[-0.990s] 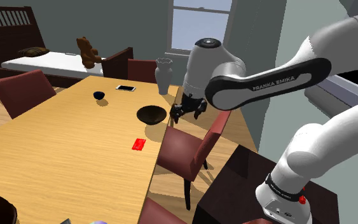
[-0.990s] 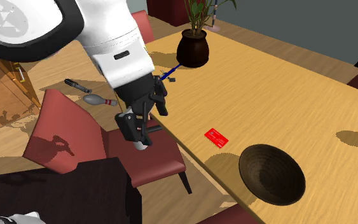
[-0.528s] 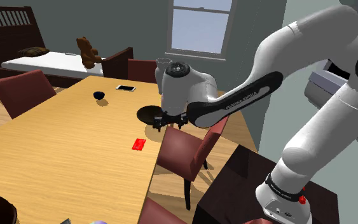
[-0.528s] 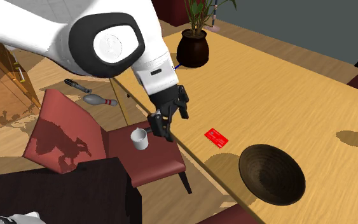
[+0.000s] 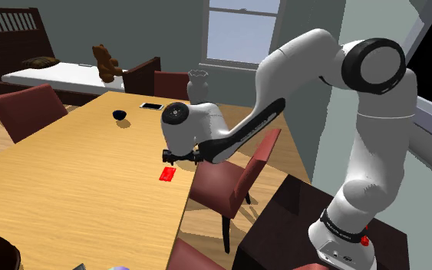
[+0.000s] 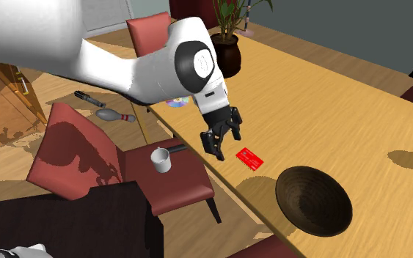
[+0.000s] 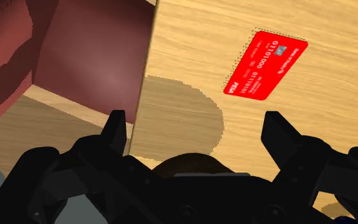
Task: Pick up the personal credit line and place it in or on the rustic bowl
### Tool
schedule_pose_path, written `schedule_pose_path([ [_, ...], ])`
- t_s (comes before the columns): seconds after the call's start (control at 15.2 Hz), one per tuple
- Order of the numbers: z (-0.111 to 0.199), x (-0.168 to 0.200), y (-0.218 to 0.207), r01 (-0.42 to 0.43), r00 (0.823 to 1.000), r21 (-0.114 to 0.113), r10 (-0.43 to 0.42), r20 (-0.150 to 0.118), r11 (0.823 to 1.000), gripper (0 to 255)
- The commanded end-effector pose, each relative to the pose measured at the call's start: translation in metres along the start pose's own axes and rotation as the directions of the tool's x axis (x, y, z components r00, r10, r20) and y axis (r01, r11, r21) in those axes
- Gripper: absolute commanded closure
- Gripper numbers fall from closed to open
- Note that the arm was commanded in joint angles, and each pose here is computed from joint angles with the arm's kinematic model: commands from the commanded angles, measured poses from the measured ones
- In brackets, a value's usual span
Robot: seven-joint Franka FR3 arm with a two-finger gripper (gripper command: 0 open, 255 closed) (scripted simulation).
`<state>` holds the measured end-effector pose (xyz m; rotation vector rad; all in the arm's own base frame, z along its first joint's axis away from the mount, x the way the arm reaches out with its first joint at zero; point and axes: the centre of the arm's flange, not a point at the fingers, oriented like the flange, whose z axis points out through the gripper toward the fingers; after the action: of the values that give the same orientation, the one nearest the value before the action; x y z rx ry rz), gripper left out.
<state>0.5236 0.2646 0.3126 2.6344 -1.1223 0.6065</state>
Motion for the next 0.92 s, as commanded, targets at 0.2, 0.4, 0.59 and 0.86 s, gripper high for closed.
schedule_pose_path([
  [0.2,0.047,0.001,-0.051,-0.103,0.993,-0.036,0.101,-0.068,0.994,0],
  [0.4,0.076,0.006,-0.082,-0.164,0.982,-0.054,0.157,-0.108,0.985,0],
  [0.59,0.092,0.008,-0.087,-0.176,0.979,-0.057,0.168,-0.116,0.983,0],
  [0.86,0.113,0.010,-0.086,-0.176,0.979,-0.057,0.168,-0.116,0.983,0],
])
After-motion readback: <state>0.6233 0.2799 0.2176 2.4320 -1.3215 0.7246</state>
